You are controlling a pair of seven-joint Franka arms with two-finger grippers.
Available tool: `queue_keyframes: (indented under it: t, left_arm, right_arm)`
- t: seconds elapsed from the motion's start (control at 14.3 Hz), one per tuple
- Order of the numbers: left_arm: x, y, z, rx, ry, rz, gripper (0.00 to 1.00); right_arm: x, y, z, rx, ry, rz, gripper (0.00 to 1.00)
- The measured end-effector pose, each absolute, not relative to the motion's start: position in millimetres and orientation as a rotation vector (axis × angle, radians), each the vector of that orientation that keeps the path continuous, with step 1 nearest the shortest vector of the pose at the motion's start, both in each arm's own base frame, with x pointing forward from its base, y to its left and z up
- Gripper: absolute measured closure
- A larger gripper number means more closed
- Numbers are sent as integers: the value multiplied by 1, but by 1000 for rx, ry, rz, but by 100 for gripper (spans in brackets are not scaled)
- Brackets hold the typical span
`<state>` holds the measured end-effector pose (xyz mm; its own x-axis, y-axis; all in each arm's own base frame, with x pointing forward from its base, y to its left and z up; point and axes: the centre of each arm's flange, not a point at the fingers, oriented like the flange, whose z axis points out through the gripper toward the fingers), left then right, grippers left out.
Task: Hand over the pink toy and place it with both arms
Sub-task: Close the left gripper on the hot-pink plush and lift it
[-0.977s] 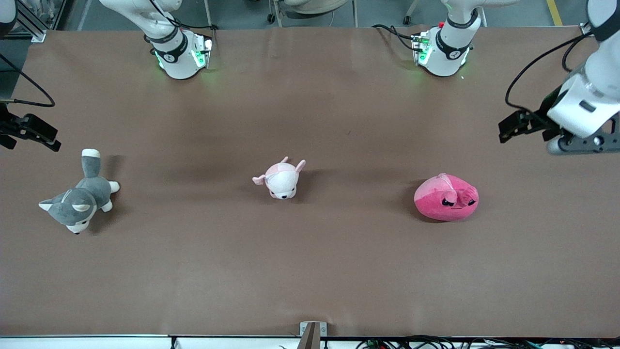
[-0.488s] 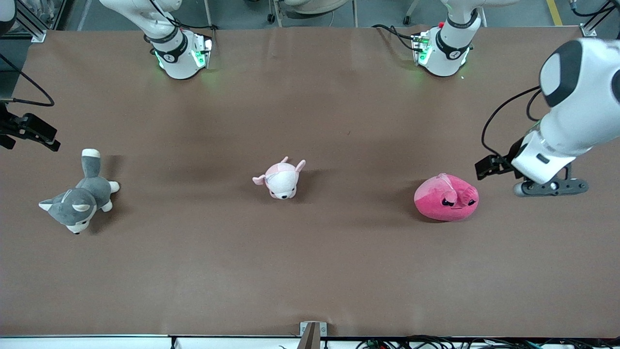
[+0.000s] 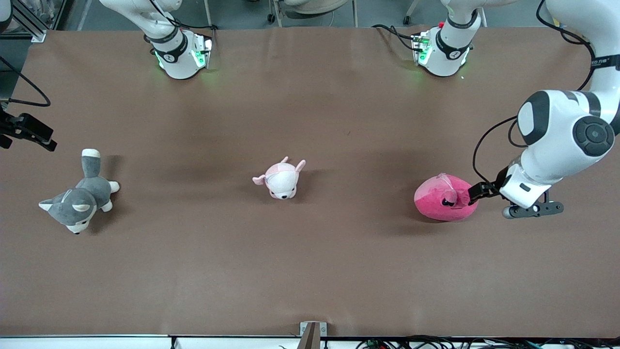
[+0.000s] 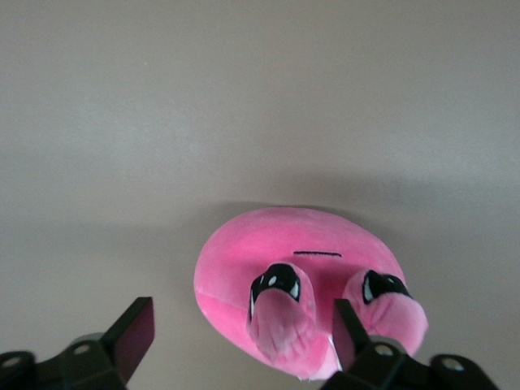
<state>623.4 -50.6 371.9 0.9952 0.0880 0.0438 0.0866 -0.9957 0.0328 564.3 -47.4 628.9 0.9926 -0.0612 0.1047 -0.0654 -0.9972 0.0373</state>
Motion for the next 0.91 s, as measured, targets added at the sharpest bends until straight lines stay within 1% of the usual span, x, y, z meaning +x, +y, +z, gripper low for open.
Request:
queue_keyframes:
  t: [0.07, 0.14, 0.21, 0.28, 0.35, 0.42, 0.49, 0.91]
  left_arm:
    - [624, -52, 367, 3095, 145, 66, 11]
    - [625, -53, 364, 3087, 151, 67, 15]
    - [626, -54, 362, 3083, 152, 68, 21]
    - [626, -55, 361, 3081, 153, 66, 22]
    - [626, -55, 359, 3081, 153, 62, 29]
    - [626, -56, 358, 3080, 152, 59, 39]
    - [626, -56, 358, 3080, 151, 57, 41]
    - [622, -67, 354, 3074, 190, 31, 40]
  right_arm:
    - [564, -47, 632, 3094, -98, 169, 0]
    - [564, -47, 634, 3094, -98, 173, 0]
    - [564, -47, 634, 3094, -97, 172, 0]
    - [563, -47, 635, 3095, -98, 168, 0]
    - [563, -47, 634, 3095, -98, 163, 0]
    - [563, -47, 634, 3095, -98, 156, 0]
    - [562, -47, 632, 3096, -99, 148, 0]
    - [561, -47, 631, 3097, -99, 139, 0]
